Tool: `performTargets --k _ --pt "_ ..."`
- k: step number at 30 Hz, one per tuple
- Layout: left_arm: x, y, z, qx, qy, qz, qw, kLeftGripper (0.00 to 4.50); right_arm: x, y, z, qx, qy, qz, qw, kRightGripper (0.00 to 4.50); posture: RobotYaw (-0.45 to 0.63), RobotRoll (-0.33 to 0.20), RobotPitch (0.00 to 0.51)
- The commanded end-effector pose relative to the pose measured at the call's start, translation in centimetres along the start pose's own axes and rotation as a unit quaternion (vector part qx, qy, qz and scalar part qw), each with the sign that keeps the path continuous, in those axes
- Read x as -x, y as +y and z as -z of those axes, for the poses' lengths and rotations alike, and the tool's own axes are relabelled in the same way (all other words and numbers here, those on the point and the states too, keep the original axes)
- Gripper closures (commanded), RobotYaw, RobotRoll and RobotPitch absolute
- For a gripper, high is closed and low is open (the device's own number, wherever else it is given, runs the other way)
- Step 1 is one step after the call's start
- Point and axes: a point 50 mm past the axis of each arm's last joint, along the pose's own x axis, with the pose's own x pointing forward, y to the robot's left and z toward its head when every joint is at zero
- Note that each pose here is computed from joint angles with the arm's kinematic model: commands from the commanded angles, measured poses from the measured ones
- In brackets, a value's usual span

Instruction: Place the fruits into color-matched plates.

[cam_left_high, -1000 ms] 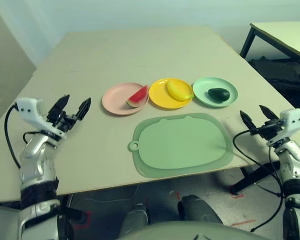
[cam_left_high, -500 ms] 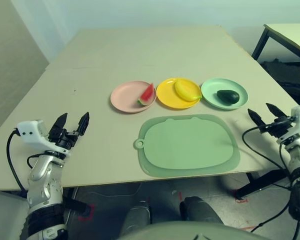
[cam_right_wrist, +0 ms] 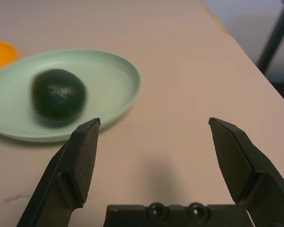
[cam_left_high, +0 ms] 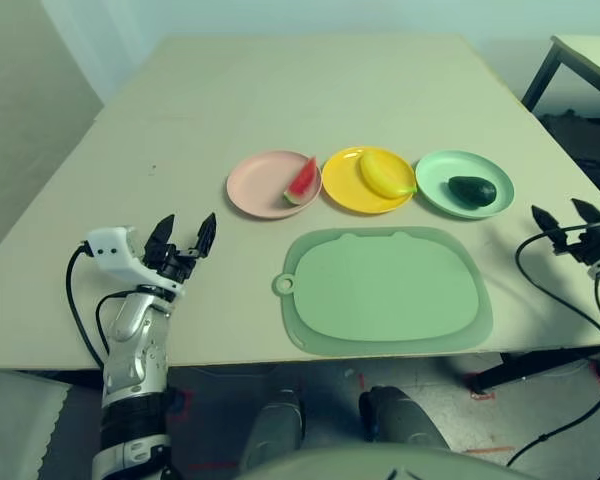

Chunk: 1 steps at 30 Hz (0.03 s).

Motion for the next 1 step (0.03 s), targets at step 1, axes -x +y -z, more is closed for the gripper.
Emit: performTargets --k 1 --pt "0.87 0.08 0.36 -0.006 0.002 -0.017 1.000 0.07 0.09 -0.39 -0.10 -0.005 0.009 0.010 1.000 0.00 -0.06 0.000 0.120"
